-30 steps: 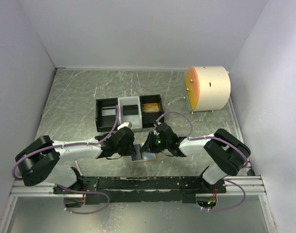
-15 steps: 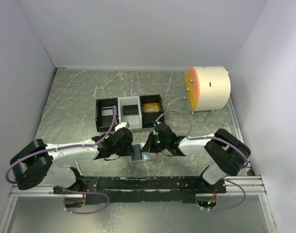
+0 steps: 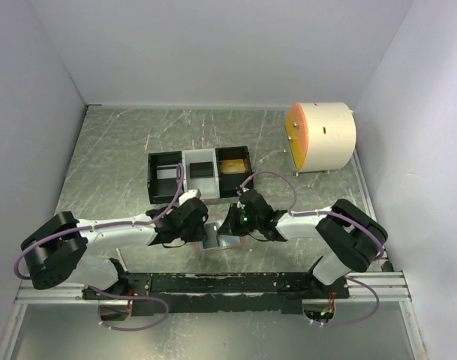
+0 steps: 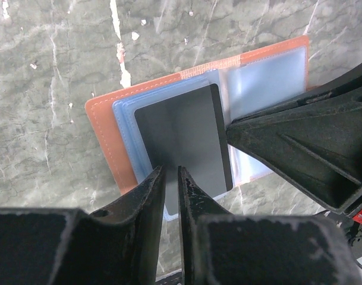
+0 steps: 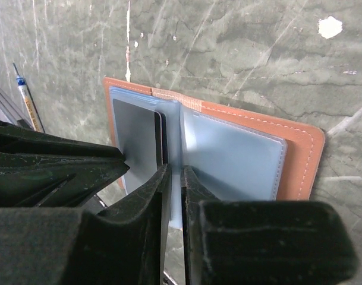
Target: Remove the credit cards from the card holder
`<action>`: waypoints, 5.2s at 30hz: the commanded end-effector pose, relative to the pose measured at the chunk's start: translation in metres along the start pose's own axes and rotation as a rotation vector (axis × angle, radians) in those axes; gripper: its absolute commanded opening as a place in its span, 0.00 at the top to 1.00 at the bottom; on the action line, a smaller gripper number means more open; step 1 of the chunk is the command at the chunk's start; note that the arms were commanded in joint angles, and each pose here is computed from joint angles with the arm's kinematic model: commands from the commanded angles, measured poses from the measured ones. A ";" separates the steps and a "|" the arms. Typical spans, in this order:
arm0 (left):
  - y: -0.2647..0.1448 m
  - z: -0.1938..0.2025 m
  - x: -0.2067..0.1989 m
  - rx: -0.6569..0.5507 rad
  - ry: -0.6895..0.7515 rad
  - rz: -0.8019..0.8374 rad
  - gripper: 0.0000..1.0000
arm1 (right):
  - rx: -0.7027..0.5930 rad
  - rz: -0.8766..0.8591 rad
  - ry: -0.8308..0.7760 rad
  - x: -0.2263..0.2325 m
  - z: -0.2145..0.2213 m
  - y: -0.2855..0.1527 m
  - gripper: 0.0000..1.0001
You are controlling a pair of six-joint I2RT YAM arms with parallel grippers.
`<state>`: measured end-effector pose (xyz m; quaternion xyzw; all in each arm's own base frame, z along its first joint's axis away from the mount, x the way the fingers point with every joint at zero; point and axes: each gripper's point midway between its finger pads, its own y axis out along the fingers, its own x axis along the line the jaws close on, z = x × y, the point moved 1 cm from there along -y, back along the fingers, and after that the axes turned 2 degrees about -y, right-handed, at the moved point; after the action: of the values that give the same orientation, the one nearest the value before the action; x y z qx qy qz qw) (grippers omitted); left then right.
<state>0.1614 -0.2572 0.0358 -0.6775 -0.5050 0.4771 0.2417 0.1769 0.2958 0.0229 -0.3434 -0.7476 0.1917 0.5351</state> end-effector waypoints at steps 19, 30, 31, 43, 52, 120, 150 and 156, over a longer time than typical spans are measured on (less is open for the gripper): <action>-0.024 -0.013 -0.006 -0.053 0.023 -0.019 0.68 | 0.000 -0.044 -0.025 0.012 -0.001 -0.009 0.83; -0.009 0.001 0.004 -0.009 0.030 -0.059 0.70 | 0.044 -0.143 -0.043 0.033 0.001 -0.005 0.83; -0.009 0.001 0.005 -0.009 0.028 -0.066 0.70 | 0.050 -0.145 -0.043 0.033 0.002 -0.005 0.83; -0.005 0.007 0.010 0.007 0.037 -0.080 0.72 | 0.097 -0.146 -0.021 0.028 0.012 0.004 0.82; -0.002 0.014 0.017 0.027 0.042 -0.114 0.75 | 0.037 -0.028 0.022 0.008 0.006 0.003 0.79; 0.001 0.008 -0.009 0.011 0.044 -0.058 0.70 | 0.001 -0.045 0.049 -0.003 0.001 -0.014 1.00; 0.003 0.027 0.012 0.028 0.069 -0.236 0.73 | 0.056 -0.156 0.020 0.008 0.004 -0.017 0.76; 0.002 0.028 0.015 0.027 0.067 -0.241 0.74 | 0.077 -0.159 0.043 0.006 0.007 -0.011 0.79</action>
<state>0.1519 -0.2692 0.0320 -0.6442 -0.5593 0.4380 0.2835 0.1633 0.2869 0.0284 -0.2809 -0.7482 0.1798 0.5735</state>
